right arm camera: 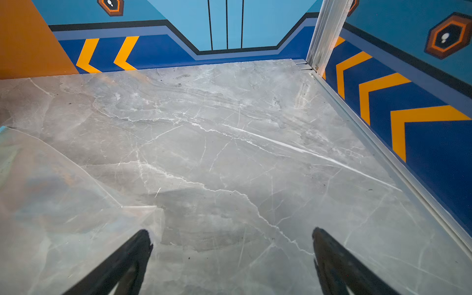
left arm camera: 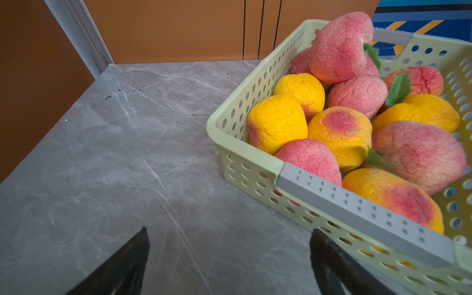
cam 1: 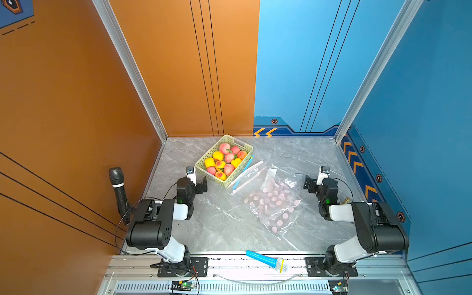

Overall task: Place the peach in a zip-top bag and seal the zipper
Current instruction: Open the zipper food storage bag.

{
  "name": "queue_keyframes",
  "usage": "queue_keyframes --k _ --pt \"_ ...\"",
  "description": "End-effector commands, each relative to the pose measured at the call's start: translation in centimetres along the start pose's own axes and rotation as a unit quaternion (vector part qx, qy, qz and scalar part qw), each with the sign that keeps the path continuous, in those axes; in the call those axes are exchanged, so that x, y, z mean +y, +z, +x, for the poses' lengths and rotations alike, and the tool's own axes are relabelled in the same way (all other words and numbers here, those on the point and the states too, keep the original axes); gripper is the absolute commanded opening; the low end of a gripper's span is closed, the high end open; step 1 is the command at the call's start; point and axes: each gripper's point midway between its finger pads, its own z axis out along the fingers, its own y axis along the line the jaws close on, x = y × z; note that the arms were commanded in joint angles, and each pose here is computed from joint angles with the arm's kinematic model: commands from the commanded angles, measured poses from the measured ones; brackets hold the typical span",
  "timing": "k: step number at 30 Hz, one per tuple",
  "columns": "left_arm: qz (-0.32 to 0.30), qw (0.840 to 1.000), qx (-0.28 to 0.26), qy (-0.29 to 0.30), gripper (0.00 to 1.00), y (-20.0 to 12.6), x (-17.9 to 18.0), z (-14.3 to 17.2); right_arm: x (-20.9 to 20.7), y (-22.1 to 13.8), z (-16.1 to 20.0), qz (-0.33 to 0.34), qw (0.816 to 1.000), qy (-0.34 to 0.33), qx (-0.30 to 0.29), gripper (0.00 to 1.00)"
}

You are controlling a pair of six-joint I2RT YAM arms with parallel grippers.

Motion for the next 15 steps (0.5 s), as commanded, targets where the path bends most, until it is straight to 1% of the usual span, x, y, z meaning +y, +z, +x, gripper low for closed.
queue_keyframes --k 1,15 --pt "-0.002 1.0 -0.012 0.001 0.98 -0.06 0.04 -0.77 0.54 0.23 -0.72 -0.01 1.0 -0.005 -0.007 1.0" --pt "-0.001 1.0 -0.011 0.002 0.98 -0.04 -0.02 -0.67 0.51 0.23 -0.68 -0.009 1.0 -0.005 -0.006 1.0"
